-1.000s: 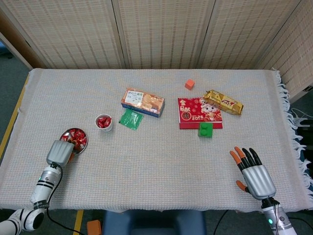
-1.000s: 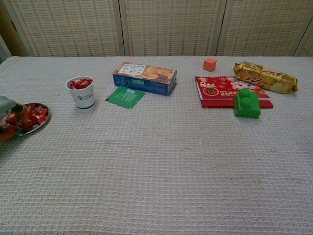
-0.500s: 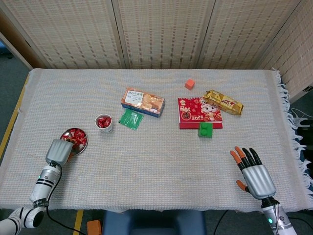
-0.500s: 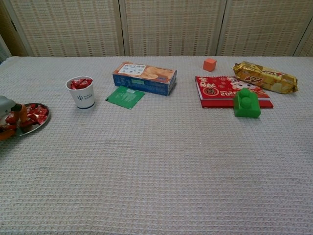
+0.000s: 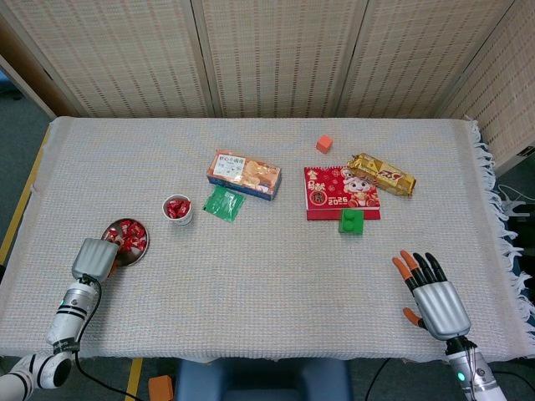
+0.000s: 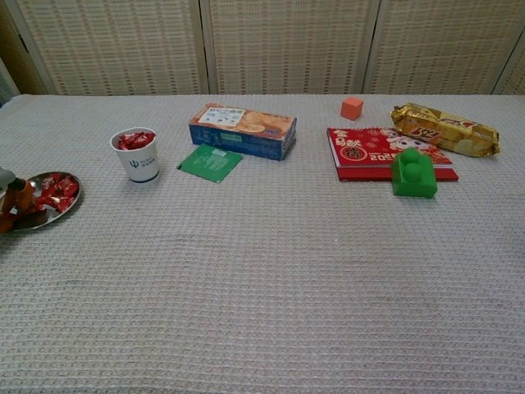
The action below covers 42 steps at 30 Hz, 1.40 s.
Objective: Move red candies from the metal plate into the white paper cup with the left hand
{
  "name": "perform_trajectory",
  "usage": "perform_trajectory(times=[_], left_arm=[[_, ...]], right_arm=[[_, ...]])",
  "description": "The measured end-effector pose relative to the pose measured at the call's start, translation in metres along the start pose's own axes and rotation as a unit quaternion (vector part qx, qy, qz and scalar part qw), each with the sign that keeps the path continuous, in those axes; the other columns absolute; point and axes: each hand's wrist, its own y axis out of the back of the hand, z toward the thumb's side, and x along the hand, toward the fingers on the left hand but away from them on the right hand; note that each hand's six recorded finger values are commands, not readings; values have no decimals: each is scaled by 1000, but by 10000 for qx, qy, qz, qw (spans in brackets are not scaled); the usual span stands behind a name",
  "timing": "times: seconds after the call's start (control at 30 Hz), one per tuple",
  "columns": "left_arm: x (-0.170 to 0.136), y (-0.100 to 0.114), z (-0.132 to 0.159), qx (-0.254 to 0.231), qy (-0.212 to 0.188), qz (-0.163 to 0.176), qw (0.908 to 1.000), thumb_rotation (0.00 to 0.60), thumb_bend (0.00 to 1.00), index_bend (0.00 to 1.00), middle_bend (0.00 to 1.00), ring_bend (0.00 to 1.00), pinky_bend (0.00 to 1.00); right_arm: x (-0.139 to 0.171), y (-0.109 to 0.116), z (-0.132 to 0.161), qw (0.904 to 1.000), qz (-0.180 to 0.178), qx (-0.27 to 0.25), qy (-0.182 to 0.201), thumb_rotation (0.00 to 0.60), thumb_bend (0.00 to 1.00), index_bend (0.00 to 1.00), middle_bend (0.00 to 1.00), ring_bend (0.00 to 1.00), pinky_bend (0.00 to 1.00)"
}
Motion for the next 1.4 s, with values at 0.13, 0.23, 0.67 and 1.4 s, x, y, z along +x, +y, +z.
perform_trajectory(times=[0.13, 0.23, 0.67, 1.4], left_arm=[[2, 0, 1, 54, 5, 16, 10000, 600, 385, 526, 552, 830, 1000], [2, 1, 0, 88, 30, 32, 10000, 600, 388, 552, 580, 831, 1000], [2, 3, -3, 68, 73, 77, 9999, 600, 418, 604, 627, 830, 1000], [36, 103, 28, -37, -184, 1107, 9937, 600, 423, 613, 640, 831, 1000]], right_arm=[[0, 1, 0, 10000, -2, -9, -1, 600, 116, 0, 0, 0, 0], [0, 1, -1, 10000, 1, -8, 3, 600, 116, 0, 0, 0, 0], [1, 0, 0, 10000, 17, -10, 26, 600, 116, 0, 0, 0, 0], [-3, 1, -3, 10000, -22, -26, -54, 600, 116, 0, 0, 0, 0]])
